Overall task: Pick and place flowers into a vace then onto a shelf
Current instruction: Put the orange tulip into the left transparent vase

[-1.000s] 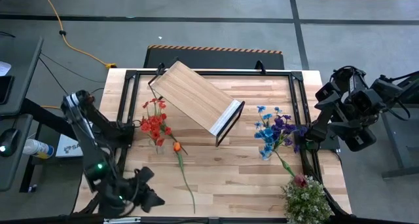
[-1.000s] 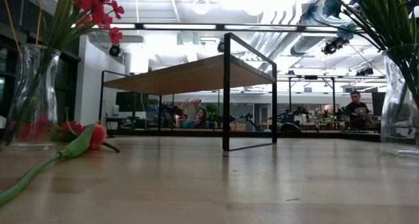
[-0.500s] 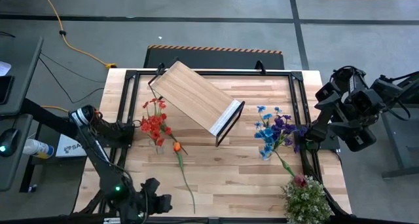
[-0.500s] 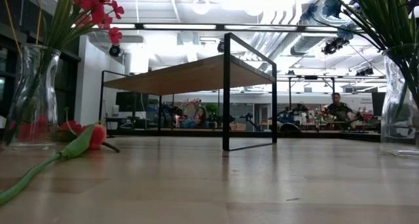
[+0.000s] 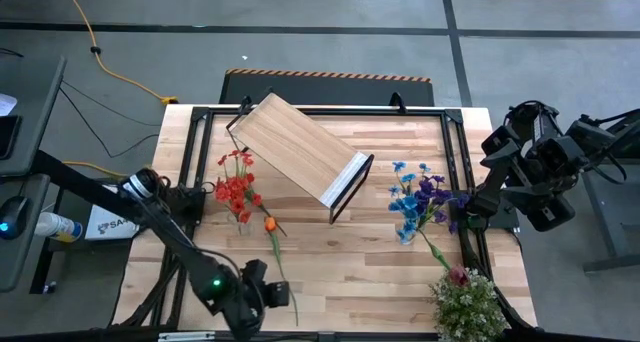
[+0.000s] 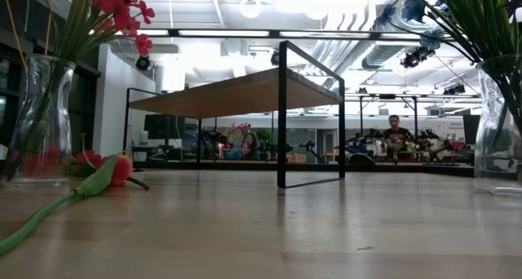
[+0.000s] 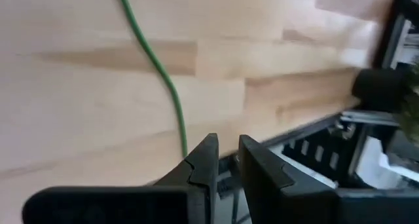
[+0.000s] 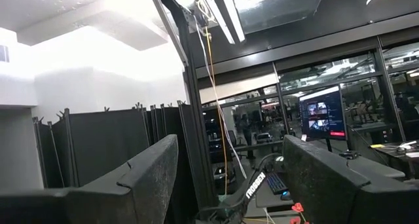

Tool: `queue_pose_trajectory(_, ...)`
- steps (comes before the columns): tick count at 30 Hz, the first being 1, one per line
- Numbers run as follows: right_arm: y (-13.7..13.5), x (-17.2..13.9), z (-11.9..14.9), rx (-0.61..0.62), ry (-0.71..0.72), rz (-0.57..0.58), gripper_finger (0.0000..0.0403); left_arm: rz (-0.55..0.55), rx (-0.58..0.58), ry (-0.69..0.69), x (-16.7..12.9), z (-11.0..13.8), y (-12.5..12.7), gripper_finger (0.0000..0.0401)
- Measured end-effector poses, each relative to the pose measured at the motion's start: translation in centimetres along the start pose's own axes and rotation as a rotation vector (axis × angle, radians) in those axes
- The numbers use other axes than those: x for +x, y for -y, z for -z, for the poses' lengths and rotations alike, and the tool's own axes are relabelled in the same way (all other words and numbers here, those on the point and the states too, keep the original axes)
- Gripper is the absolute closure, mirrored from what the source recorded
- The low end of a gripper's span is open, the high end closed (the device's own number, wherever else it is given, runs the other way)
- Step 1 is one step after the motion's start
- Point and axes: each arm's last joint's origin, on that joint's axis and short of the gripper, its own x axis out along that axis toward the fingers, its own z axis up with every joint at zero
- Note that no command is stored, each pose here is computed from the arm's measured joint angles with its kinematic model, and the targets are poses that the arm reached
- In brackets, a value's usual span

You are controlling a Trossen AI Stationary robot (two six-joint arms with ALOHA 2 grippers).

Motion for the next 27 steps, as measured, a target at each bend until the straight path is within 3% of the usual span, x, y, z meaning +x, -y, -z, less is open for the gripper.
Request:
queue_pose_trajectory(15, -0.2, 0.0, 0.0, -0.003, 0.021, -0.079, 0.0137, -0.065, 0.01, 0.065, 2.7, -0.6, -0.6, 0.0304)
queue_pose_trajectory(27, -0.4, 0.0, 0.4, -0.038, -0.013, -0.088, 0.0137, -0.023, 0.03, 0.129, 2.7, -0.9, -0.5, 0.0304)
